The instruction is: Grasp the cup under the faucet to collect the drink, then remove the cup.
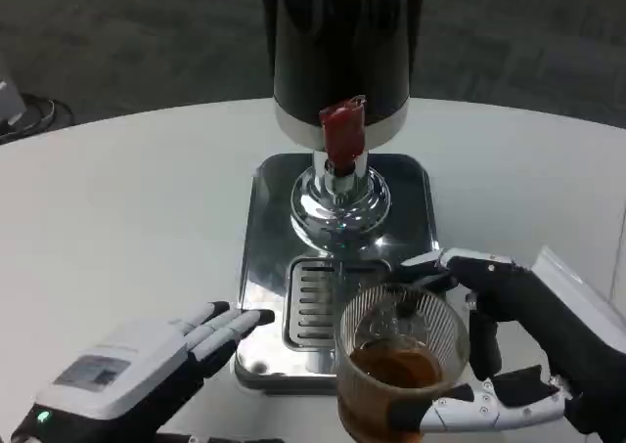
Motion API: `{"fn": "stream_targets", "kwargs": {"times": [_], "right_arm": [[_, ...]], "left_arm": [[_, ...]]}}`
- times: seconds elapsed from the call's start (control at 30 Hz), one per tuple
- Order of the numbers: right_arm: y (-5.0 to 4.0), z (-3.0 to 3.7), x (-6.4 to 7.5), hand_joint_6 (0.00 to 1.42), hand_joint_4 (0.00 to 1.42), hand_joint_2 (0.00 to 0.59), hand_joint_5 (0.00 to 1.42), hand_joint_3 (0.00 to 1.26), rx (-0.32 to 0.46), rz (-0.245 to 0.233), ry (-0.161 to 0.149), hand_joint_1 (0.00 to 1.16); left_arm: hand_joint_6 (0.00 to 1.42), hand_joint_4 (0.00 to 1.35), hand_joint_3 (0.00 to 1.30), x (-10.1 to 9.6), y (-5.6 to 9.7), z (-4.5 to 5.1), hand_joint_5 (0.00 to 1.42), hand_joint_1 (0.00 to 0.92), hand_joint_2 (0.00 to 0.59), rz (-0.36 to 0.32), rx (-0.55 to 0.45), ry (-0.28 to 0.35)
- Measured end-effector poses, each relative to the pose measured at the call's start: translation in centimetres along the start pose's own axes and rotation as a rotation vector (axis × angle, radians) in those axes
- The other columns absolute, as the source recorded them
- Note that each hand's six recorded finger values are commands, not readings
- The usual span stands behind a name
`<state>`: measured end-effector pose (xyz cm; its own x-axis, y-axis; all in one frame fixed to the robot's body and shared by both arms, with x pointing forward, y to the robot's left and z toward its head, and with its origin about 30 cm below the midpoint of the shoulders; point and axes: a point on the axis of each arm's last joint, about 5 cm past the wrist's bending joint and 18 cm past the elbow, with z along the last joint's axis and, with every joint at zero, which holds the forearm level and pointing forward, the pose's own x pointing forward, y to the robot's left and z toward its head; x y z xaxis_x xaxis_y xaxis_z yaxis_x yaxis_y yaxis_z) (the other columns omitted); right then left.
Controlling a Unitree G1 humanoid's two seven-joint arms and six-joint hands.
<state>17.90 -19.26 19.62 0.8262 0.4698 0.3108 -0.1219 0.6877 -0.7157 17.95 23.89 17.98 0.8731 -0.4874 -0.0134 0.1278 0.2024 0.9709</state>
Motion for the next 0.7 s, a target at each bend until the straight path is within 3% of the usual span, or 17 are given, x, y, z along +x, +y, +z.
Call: {"fn": "stream_targets", "kwargs": {"times": [0.33,0.7], "right_arm": [[-0.04,0.01,0.04,1.16,1.0,0.134,1.17,0.93,-0.001,-0.001,-0.002,0.87],[-0.11,0.05,0.15,1.17,1.01,0.133,1.17,0.94,-0.004,0.0,-0.007,0.87]], "left_arm": [[0.08,0.0,0.02,0.54,0.47,0.07,0.0,0.0,0.102,0.001,0.071,0.04],[0.07,0.0,0.02,0.57,0.46,0.15,0.0,0.0,0.104,0.0,0.073,0.05]]}}
